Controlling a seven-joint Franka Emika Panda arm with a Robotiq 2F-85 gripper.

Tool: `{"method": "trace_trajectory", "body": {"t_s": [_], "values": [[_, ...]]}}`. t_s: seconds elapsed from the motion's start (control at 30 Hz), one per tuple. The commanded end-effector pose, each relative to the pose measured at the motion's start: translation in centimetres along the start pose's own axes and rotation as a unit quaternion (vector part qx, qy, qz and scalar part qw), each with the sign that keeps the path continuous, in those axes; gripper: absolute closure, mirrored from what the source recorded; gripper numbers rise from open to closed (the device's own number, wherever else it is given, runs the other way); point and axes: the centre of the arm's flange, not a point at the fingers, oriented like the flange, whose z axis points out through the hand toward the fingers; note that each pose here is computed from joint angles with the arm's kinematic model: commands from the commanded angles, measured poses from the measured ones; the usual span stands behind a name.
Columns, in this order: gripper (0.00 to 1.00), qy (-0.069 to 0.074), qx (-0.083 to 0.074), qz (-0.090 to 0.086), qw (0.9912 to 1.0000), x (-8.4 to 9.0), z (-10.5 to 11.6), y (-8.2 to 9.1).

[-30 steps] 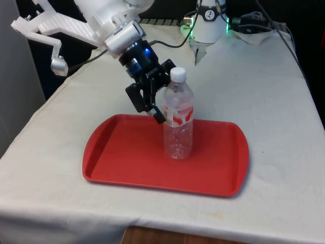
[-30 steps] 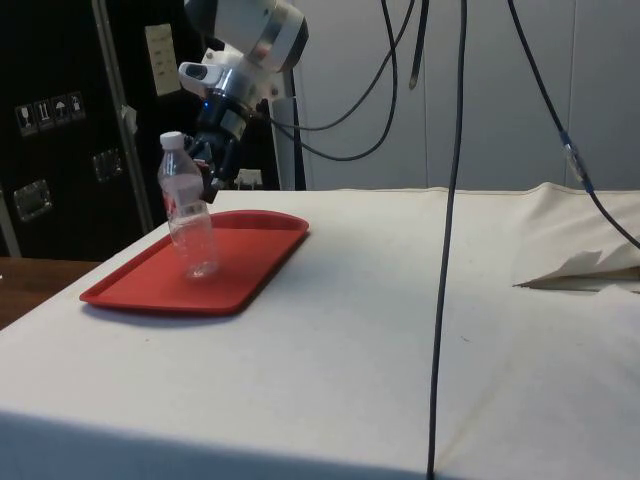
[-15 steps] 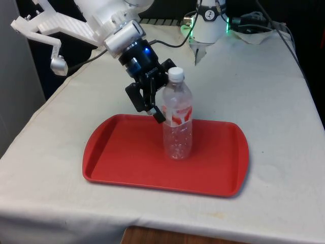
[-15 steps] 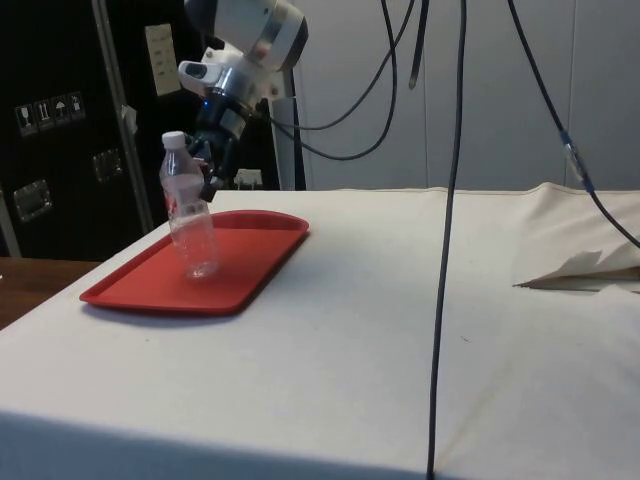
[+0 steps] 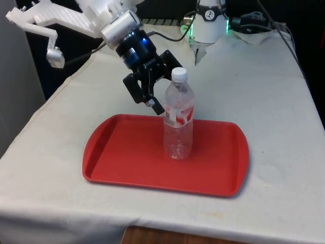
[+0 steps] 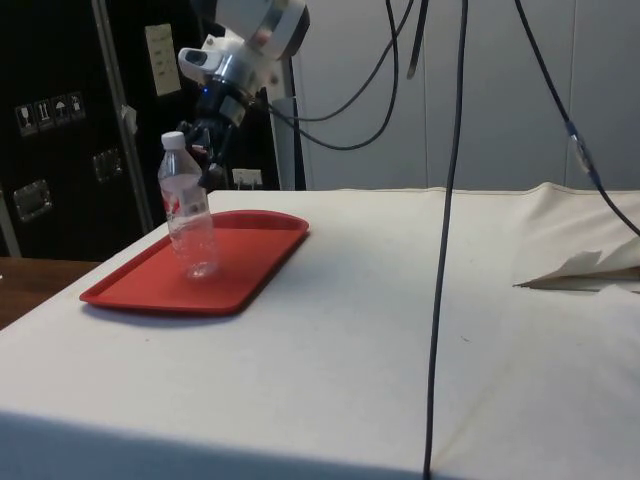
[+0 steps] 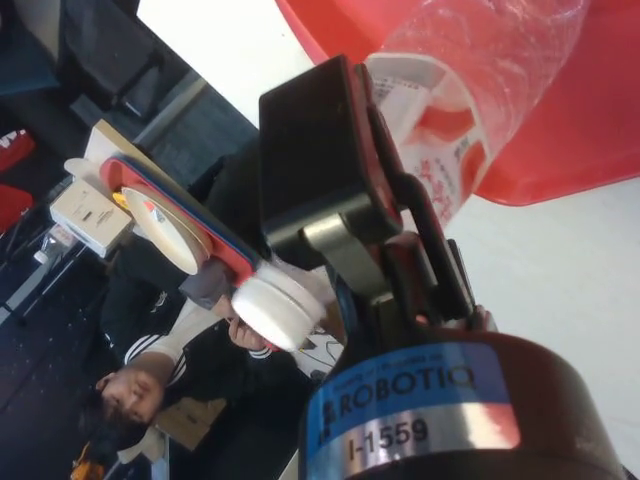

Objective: Place the bottle upright on the tray.

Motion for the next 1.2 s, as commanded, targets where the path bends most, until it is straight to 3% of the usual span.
{"method": "trace_trajectory", "body": {"t_s": [0.0, 0.7, 1.17], "values": [[0.0, -0.002, -0.002, 0.001, 1.0, 0.2, -0.4, -0.1], [0.0, 0.016, 0.006, -0.003, 0.99986, 1.1, -2.8, -0.3], [0.0, 0.019, 0.007, -0.005, 0.99978, 1.7, -5.6, -0.4]]}}
